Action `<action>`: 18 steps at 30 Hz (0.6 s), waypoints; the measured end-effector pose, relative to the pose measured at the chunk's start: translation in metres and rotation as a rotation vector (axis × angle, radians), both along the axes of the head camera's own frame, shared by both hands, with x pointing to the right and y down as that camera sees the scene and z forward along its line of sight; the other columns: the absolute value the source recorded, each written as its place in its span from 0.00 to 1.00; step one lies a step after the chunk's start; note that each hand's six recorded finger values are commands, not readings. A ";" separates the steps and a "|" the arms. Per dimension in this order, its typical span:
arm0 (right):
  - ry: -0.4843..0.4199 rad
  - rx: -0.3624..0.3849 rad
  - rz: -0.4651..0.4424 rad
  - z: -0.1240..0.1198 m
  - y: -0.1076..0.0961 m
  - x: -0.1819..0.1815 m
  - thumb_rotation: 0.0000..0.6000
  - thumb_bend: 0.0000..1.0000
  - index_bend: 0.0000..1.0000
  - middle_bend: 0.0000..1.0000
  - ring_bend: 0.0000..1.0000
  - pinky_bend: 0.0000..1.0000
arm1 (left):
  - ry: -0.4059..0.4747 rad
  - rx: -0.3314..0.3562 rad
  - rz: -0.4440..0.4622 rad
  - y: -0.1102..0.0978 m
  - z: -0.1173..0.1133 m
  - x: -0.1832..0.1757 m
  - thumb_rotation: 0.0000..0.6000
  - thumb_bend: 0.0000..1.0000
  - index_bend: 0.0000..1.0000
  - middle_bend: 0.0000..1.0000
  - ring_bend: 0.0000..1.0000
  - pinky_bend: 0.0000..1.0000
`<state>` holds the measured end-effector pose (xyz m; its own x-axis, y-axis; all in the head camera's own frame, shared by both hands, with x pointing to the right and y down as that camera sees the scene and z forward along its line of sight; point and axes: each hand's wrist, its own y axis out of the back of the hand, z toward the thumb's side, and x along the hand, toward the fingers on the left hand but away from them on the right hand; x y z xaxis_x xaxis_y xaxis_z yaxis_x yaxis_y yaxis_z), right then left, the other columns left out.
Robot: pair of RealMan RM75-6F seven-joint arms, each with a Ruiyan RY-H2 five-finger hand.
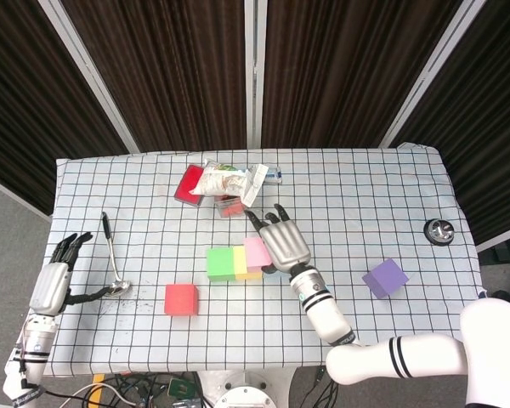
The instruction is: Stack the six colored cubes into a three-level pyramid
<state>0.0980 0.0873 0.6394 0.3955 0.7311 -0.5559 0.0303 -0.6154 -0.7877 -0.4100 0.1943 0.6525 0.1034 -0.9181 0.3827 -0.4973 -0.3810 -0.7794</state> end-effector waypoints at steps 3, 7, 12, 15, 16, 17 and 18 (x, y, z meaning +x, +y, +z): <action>0.002 -0.002 0.000 0.002 0.000 -0.001 1.00 0.04 0.00 0.53 0.18 0.00 | 0.000 -0.001 -0.001 0.000 0.000 0.000 1.00 0.00 0.06 0.12 0.00 0.00; 0.001 -0.002 0.000 0.003 0.000 -0.002 1.00 0.04 0.00 0.53 0.18 0.00 | -0.002 -0.003 0.000 0.001 0.001 -0.001 1.00 0.00 0.06 0.12 0.00 0.00; 0.003 -0.001 0.001 0.004 0.000 -0.002 1.00 0.04 0.00 0.53 0.18 0.00 | -0.002 -0.004 0.000 0.001 0.001 -0.001 1.00 0.00 0.06 0.12 0.00 0.00; 0.009 -0.002 0.000 0.005 0.000 -0.001 1.00 0.04 0.00 0.53 0.18 0.00 | -0.002 -0.004 -0.001 0.001 0.001 -0.001 1.00 0.00 0.06 0.12 0.00 0.00; 0.007 -0.002 0.001 0.005 0.000 -0.002 1.00 0.04 0.00 0.53 0.18 0.00 | -0.002 -0.005 -0.001 0.001 0.001 -0.001 1.00 0.00 0.06 0.12 0.00 0.00; 0.005 -0.002 0.003 0.005 0.000 -0.002 1.00 0.04 0.00 0.53 0.18 0.00 | -0.002 -0.006 -0.001 0.002 0.002 -0.001 1.00 0.00 0.06 0.12 0.00 0.00; 0.002 -0.001 0.004 0.004 0.000 -0.002 1.00 0.04 0.00 0.53 0.18 0.00 | -0.002 -0.007 -0.001 0.002 0.002 -0.001 1.00 0.00 0.06 0.12 0.00 0.00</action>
